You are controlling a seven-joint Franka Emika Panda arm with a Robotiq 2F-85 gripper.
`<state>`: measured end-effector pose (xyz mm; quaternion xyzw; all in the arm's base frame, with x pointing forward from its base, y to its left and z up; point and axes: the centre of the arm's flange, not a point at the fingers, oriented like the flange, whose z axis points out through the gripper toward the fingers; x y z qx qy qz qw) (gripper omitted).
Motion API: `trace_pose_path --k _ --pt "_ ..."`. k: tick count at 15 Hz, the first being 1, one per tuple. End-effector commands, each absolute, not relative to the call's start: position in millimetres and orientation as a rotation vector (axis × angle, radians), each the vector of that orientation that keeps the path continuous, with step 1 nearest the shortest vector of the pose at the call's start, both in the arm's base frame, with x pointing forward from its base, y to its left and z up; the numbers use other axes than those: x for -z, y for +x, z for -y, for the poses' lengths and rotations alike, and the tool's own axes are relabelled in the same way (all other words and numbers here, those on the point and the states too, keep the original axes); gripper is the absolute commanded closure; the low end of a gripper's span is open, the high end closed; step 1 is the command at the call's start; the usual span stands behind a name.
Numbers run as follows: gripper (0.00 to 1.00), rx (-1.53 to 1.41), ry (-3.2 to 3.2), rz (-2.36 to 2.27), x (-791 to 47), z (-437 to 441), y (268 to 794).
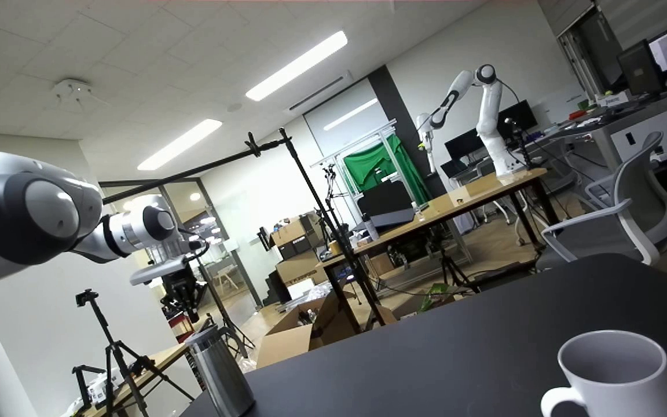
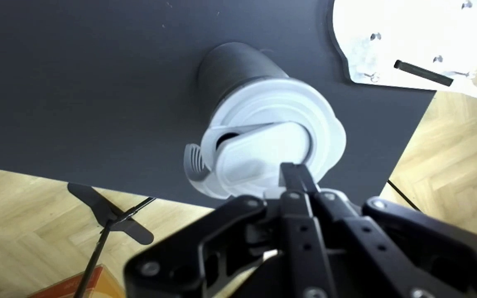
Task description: Open the flask
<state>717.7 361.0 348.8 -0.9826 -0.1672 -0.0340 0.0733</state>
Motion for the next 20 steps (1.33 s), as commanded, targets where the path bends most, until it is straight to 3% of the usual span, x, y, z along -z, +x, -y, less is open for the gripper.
trace_pose_path --k 1,2,4,13,16,20 --pt "0.74 0.110 -2.980 0.438 -389.7 -345.3 717.3" --pt "0.73 0.097 -2.988 0.446 -397.0 -338.8 715.1" --pt "0.61 0.070 -2.998 0.433 -410.7 -325.0 710.2" --pt "0.00 -0.005 -3.061 0.332 -459.9 -256.1 695.1" --pt "0.04 0.019 -3.045 0.368 -458.0 -264.3 718.2" --pt "0.00 0.010 -3.044 0.381 -451.2 -269.0 718.1"
